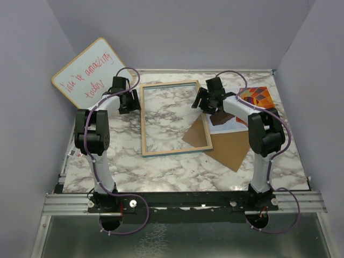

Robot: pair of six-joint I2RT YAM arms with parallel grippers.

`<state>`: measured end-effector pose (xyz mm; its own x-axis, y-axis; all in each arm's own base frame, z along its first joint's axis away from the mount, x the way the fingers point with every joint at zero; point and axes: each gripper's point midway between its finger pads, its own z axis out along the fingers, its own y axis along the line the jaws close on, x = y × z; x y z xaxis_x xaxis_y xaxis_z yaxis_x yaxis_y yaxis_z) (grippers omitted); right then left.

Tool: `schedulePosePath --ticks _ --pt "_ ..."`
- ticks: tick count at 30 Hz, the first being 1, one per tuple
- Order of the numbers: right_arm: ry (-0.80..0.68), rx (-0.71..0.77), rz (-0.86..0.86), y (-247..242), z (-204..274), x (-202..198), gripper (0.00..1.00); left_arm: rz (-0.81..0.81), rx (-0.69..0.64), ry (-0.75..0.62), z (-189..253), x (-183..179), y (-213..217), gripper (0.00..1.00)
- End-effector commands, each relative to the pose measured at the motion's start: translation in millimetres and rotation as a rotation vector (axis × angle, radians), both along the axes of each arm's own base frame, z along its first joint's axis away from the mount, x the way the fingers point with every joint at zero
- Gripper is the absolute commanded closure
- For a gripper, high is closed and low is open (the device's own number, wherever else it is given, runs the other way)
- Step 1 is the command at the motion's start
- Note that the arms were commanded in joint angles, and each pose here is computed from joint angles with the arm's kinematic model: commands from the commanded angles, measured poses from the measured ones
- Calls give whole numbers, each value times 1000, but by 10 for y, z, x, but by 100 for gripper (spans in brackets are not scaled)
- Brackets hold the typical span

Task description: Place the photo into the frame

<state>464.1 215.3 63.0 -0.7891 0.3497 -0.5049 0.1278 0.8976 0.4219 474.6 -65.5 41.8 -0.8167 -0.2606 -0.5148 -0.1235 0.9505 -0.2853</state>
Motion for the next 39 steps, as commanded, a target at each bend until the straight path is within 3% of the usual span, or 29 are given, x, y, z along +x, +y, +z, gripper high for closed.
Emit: schedulePosePath --ticks 1,7,13,20,24,33,39 --pt "67 55 115 194 -96 -181 30 -27 -66 -60 289 13 -141 32" --pt "58 123 175 305 8 -285 30 29 12 -75 371 -20 26 32" --pt "-36 19 50 24 239 -175 30 33 49 -130 616 -12 96 28" --pt "-22 -154 -44 -366 151 -155 32 129 133 -136 778 -75 318 1" --pt "80 -167 -32 -374 -45 -245 32 141 153 -142 807 -115 370 1" --pt "174 -29 123 -34 -218 -425 30 85 48 -105 694 -130 214 4" --pt "129 113 268 234 -105 -544 31 55 -24 -76 615 -122 66 9"
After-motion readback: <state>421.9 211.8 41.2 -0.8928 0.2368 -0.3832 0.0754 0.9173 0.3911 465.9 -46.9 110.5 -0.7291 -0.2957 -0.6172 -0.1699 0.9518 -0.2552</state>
